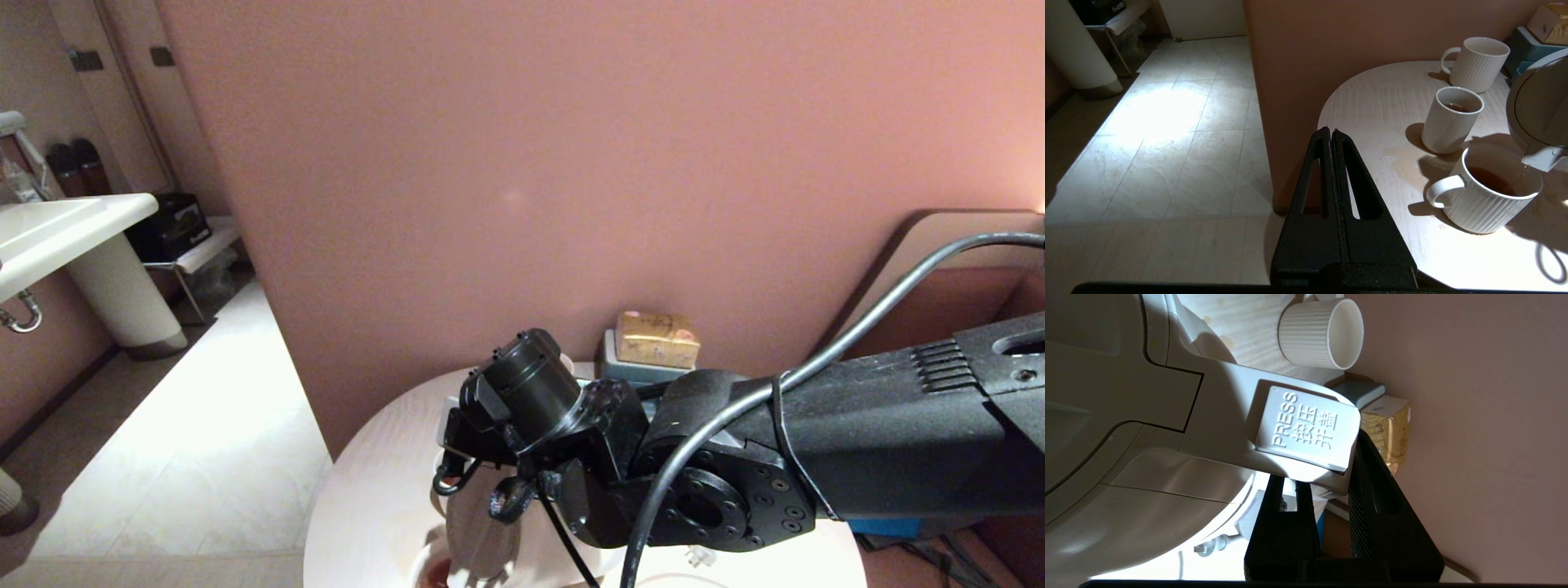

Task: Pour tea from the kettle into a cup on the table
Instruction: Pour water into another cup

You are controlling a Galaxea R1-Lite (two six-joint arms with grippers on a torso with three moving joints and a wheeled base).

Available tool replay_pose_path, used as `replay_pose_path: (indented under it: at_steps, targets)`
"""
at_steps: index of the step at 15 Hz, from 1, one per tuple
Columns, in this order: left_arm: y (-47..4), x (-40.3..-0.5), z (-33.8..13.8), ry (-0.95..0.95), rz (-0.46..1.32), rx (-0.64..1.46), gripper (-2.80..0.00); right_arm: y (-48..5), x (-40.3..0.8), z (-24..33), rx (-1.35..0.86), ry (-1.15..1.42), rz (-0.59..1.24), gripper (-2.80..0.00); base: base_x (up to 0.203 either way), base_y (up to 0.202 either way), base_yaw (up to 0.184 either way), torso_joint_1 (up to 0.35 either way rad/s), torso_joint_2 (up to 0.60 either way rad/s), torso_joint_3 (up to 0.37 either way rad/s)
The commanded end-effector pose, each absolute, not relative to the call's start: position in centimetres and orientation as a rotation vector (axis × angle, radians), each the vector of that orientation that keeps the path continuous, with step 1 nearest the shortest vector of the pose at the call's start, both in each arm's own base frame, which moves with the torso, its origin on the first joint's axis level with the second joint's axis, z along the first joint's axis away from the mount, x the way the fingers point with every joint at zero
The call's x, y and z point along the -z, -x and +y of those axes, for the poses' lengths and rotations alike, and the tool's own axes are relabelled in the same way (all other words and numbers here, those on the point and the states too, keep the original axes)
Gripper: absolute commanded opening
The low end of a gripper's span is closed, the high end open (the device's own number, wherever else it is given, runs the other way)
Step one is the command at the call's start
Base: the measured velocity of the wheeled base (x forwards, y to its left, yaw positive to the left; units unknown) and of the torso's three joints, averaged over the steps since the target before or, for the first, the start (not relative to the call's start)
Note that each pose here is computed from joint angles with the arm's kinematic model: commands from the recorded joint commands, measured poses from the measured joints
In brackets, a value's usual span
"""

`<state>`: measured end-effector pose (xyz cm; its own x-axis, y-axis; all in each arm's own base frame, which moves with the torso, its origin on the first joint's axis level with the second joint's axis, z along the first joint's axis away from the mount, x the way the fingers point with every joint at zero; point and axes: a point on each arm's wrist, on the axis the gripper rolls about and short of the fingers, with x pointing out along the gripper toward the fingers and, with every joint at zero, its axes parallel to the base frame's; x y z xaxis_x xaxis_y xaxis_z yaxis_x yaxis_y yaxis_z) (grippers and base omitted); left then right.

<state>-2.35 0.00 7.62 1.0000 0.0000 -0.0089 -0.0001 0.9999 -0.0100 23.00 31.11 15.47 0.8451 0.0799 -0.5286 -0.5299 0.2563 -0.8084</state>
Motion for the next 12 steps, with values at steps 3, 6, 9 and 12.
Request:
replay_pose_path:
  at_steps: [3,6,9,12]
  targets:
    - [2.34,-7.62,0.0,0.011,0.01,0.0,-2.8,-23.03,-15.79,31.13,-0.422,1.282,0.429,-2.8,0.0,0.0,0.0,0.0,0.0,0.0]
    - [2.34,-7.63,0.0,0.011,0.009,0.0,-2.8,-23.15,-15.99,31.29,-0.418,1.289,0.435,-2.8,0.0,0.0,0.0,0.0,0.0,0.0]
    - [2.34,-7.62,0.0,0.011,0.011,0.0,-2.8,-23.22,-15.95,31.4,-0.418,1.291,0.435,-2.8,0.0,0.0,0.0,0.0,0.0,0.0]
    - [2.34,-7.62,0.0,0.011,0.011,0.0,-2.8,-23.24,-16.09,31.43,-0.42,1.298,0.44,-2.8,0.0,0.0,0.0,0.0,0.0,0.0]
